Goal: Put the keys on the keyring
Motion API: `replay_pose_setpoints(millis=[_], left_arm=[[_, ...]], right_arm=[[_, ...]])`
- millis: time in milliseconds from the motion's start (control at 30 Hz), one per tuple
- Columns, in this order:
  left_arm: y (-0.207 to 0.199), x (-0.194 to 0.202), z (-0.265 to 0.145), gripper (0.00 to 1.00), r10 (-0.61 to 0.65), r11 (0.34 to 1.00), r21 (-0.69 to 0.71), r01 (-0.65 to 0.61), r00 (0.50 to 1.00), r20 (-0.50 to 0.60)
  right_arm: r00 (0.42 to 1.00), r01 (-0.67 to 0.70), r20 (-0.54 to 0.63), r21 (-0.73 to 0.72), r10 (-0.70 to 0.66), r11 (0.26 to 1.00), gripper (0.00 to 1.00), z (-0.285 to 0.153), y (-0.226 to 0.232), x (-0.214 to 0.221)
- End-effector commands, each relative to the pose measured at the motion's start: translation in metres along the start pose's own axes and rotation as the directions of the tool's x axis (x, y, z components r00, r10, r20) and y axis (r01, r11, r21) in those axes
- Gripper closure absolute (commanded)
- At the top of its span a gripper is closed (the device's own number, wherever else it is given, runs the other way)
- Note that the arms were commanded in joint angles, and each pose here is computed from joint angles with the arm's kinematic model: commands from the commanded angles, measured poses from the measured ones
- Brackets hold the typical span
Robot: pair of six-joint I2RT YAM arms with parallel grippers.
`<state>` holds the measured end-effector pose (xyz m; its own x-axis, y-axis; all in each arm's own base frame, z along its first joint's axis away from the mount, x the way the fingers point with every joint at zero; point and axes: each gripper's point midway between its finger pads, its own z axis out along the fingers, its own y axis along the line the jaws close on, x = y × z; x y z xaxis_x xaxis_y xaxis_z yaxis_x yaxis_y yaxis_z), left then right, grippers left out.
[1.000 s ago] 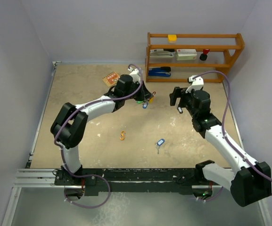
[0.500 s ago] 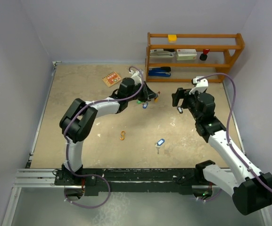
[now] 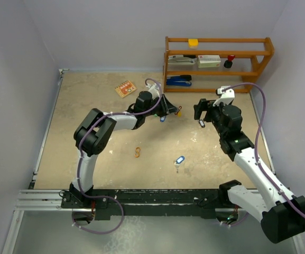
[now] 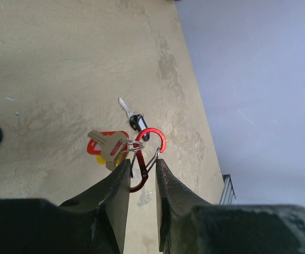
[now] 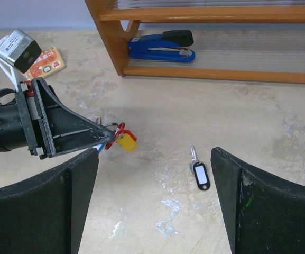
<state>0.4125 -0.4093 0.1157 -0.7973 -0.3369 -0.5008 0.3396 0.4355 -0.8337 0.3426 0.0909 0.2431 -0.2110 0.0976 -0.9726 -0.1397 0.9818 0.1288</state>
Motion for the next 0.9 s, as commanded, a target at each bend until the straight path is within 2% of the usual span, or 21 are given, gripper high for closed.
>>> replay_pose_setpoints(millis=[0, 500, 733, 867], left_arm=[[-0.033, -0.02, 0.005, 0.76, 0.019, 0.992, 0.12, -0.026, 0.998, 0.052], [-0.051, -0.015, 0.004, 0.61, -0.012, 0.971, 0.238, 0.006, 1.0, 0.026], [-0.054, -0.014, 0.005, 0.6, -0.013, 0.969, 0.245, 0.008, 1.0, 0.017], [-0.054, -0.012, 0.005, 0.62, -0.01, 0.969, 0.246, 0.007, 1.0, 0.012]], right_arm=[[1.0, 0.008, 0.02, 0.016, -0.008, 1.0, 0.11, -0.002, -0.003, -0.005], [1.0, 0.003, 0.013, 0.015, -0.003, 1.0, 0.11, -0.003, -0.003, -0.003], [1.0, -0.003, 0.012, 0.019, 0.002, 1.0, 0.11, -0.003, -0.004, -0.003], [0.999, -0.022, -0.028, 0.038, 0.023, 0.999, 0.11, 0.003, -0.005, 0.003]])
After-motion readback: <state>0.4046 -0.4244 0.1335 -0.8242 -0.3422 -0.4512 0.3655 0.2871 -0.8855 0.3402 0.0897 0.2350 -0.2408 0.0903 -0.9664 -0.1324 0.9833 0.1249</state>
